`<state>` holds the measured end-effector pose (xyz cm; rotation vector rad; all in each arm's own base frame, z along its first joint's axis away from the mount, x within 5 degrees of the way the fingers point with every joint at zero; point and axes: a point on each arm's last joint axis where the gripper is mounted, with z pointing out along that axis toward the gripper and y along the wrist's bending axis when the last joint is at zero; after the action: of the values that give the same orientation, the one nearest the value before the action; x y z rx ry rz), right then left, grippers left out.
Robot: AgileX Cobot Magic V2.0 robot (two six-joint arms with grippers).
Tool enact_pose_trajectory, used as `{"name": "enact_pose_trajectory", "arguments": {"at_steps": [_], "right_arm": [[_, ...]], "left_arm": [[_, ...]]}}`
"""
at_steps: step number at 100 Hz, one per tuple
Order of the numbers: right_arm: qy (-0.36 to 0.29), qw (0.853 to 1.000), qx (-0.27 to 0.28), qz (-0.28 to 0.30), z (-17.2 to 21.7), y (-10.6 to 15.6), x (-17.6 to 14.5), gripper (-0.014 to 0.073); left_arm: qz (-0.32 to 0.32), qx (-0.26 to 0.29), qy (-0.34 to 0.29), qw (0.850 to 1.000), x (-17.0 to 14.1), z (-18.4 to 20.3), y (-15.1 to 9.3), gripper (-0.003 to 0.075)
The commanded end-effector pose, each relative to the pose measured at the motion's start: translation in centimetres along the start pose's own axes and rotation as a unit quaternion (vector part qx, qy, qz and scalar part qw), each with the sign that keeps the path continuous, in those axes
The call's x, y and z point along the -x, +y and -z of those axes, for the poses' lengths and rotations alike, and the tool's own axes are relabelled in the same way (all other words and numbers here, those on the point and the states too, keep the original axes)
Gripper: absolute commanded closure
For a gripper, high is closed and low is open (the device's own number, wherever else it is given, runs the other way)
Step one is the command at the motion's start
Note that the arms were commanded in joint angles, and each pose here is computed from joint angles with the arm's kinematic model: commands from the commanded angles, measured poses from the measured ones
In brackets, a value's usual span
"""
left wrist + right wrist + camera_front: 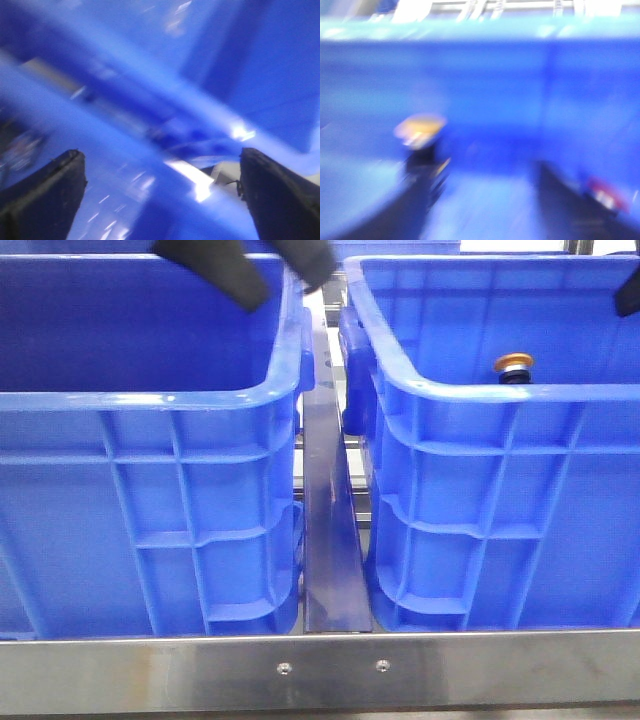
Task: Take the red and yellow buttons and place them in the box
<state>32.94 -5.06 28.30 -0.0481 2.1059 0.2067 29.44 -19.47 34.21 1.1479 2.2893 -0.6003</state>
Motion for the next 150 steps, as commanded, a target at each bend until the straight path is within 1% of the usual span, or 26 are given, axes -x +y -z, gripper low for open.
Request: {"name": "enact_pose_trajectory", "arguments": {"at_steps": [1, 8, 9, 12, 14, 18, 24, 30, 36, 50, 65, 78, 85, 99, 104, 118, 120, 127, 132, 134, 140, 141, 144, 150], "right_arm": [[-0.036, 0.999, 0.007, 0.014, 3.0, 1.2, 1.1, 0.0447], [-0.036, 0.999, 0.021, 0.016, 4.3, 2.0, 0.4, 0.0595], [-0.036, 0.999, 0.021, 0.016, 4.3, 2.0, 0.4, 0.0595], [-0.036, 0.999, 0.028, 0.018, 4.9, 2.5, 0.1, 0.0651], [-0.034, 0.999, 0.033, 0.018, 5.1, 2.6, -0.2, 0.0667], [-0.037, 0.998, 0.040, 0.021, 5.8, 3.1, -0.3, 0.0657], [-0.041, 0.998, 0.050, 0.025, 6.8, 3.7, -0.6, 0.0657], [-0.047, 0.997, 0.055, 0.029, 7.7, 4.2, -0.9, 0.0657], [-0.056, 0.996, 0.058, 0.035, 8.8, 4.7, -1.0, 0.0657], [-0.084, 0.993, 0.061, 0.050, 11.3, 5.9, -1.4, 0.0657], [-0.116, 0.990, 0.057, 0.065, 13.8, 7.0, -2.0, 0.0657], [-0.140, 0.986, 0.048, 0.075, 15.6, 7.7, -3.0, 0.0657], [-0.152, 0.985, 0.037, 0.077, 16.4, 7.9, -3.7, 0.0657], [-0.172, 0.982, 0.024, 0.067, 17.5, 8.3, -5.5, 0.0657], [-0.178, 0.982, 0.022, 0.058, 17.6, 8.3, -6.1, 0.0657], [-0.192, 0.981, 0.023, 0.033, 17.8, 8.7, -7.7, 0.0657], [-0.192, 0.980, 0.026, 0.034, 17.8, 8.8, -7.9, 0.0657], [-0.199, 0.978, 0.040, 0.042, 18.1, 9.4, -8.5, 0.0657], [-0.203, 0.976, 0.053, 0.049, 18.4, 9.8, -8.9, 0.0656], [-0.206, 0.975, 0.057, 0.052, 18.6, 10.0, -9.1, 0.0655], [-0.218, 0.972, 0.060, 0.056, 19.1, 10.2, -9.6, 0.0653], [-0.222, 0.972, 0.058, 0.057, 19.2, 10.2, -9.7, 0.0653], [-0.231, 0.970, 0.052, 0.057, 19.5, 10.2, -10.0, 0.0653], [-0.253, 0.965, 0.039, 0.059, 20.3, 10.1, -10.4, 0.0653]], "left_arm": [[0.017, 0.060, -0.044, 0.997, 1.0, 3.3, -0.3, 0.0213], [0.037, 0.107, -0.037, 0.993, 0.7, 3.6, 0.4, 0.0289], [0.038, 0.113, -0.040, 0.992, 0.7, 3.8, 0.5, 0.0307], [0.045, 0.134, -0.039, 0.989, 0.6, 3.9, 0.8, 0.0346], [0.052, 0.151, -0.038, 0.986, 0.5, 4.0, 1.1, 0.0377], [0.064, 0.182, -0.035, 0.981, 0.3, 4.3, 1.6, 0.0433], [0.083, 0.216, -0.026, 0.973, -0.1, 4.4, 2.2, 0.0544], [0.109, 0.228, -0.022, 0.967, -0.6, 4.3, 2.8, 0.0655], [0.125, 0.229, -0.022, 0.965, -1.2, 4.3, 3.4, 0.0743], [0.157, 0.244, -0.035, 0.956, -3.2, 5.2, 4.7, 0.0741], [0.196, 0.274, -0.061, 0.939, -5.7, 7.5, 5.6, 0.0741], [0.216, 0.301, -0.076, 0.926, -8.1, 9.5, 5.4, 0.0741], [0.224, 0.322, -0.092, 0.915, -9.3, 10.8, 4.9, 0.0741], [0.224, 0.373, -0.140, 0.889, -11.7, 13.4, 3.1, 0.0741], [0.216, 0.388, -0.164, 0.881, -12.5, 14.3, 2.0, 0.0741], [0.202, 0.401, -0.219, 0.866, -14.9, 15.8, -0.9, 0.0741], [0.201, 0.401, -0.220, 0.866, -15.3, 15.7, -1.2, 0.0741], [0.199, 0.405, -0.246, 0.858, -16.7, 16.2, -2.6, 0.0741], [0.196, 0.413, -0.270, 0.847, -17.9, 16.6, -3.7, 0.0741], [0.194, 0.419, -0.270, 0.845, -18.3, 16.6, -3.9, 0.0741], [0.200, 0.439, -0.289, 0.827, -19.9, 17.1, -4.9, 0.0741], [0.202, 0.441, -0.288, 0.826, -20.1, 17.1, -5.0, 0.0741], [0.206, 0.455, -0.297, 0.814, -21.0, 17.4, -5.5, 0.0741], [0.194, 0.472, -0.309, 0.803, -22.3, 17.7, -6.3, 0.0741]]}}
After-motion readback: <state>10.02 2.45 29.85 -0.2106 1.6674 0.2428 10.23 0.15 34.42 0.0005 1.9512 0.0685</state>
